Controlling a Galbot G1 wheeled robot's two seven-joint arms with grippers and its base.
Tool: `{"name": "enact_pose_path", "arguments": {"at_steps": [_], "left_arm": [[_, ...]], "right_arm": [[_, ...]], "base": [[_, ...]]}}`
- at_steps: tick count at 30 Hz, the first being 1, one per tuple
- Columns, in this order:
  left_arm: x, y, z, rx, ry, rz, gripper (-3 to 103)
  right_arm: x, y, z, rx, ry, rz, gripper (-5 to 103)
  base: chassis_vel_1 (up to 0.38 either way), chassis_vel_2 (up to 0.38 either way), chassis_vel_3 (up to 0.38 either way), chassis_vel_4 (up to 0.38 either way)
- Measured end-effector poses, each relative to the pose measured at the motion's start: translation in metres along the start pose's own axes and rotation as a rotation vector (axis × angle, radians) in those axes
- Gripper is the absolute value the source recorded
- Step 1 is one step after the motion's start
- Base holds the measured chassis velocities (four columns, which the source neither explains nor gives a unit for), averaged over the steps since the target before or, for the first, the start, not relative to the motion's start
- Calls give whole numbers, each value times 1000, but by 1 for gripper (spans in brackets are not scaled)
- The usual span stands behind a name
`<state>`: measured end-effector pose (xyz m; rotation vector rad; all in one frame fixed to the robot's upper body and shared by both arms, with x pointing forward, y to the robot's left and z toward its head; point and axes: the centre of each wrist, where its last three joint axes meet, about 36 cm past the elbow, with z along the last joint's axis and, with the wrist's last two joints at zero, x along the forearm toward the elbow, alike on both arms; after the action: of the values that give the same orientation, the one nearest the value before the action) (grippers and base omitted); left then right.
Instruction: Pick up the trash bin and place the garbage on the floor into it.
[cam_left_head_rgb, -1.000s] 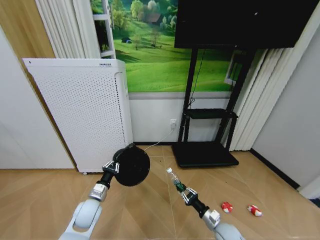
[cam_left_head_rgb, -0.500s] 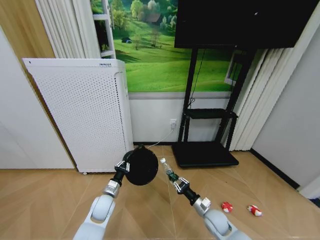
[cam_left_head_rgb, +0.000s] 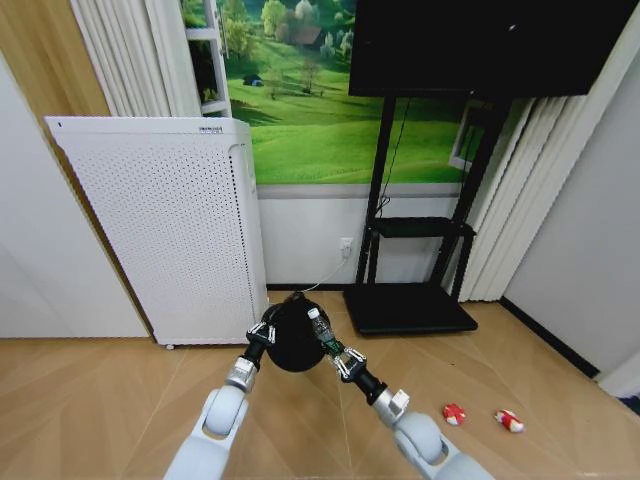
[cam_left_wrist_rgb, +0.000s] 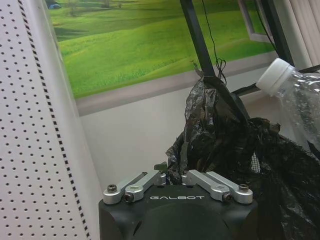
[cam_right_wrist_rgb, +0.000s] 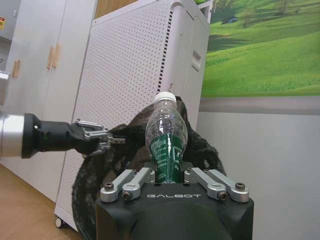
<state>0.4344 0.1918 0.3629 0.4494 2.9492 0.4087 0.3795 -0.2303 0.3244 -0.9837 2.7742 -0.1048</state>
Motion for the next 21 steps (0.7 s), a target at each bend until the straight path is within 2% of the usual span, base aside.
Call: {"name": "enact_pose_path", "arguments": {"at_steps": [8, 13, 21], "left_arm": [[-10, -21, 0, 19, -2, 20, 7], [-7, -42, -7, 38, -12, 48, 7], [10, -44, -15, 23, -21, 68, 7]], "right_arm": [[-10, 13, 3, -16, -14, -15, 20], [-26, 24, 16, -33, -15, -18, 20], [-31, 21, 32, -24, -2, -7, 19]], "base": [[0, 0, 0, 0], [0, 0, 0, 0], [0, 0, 0, 0]]}}
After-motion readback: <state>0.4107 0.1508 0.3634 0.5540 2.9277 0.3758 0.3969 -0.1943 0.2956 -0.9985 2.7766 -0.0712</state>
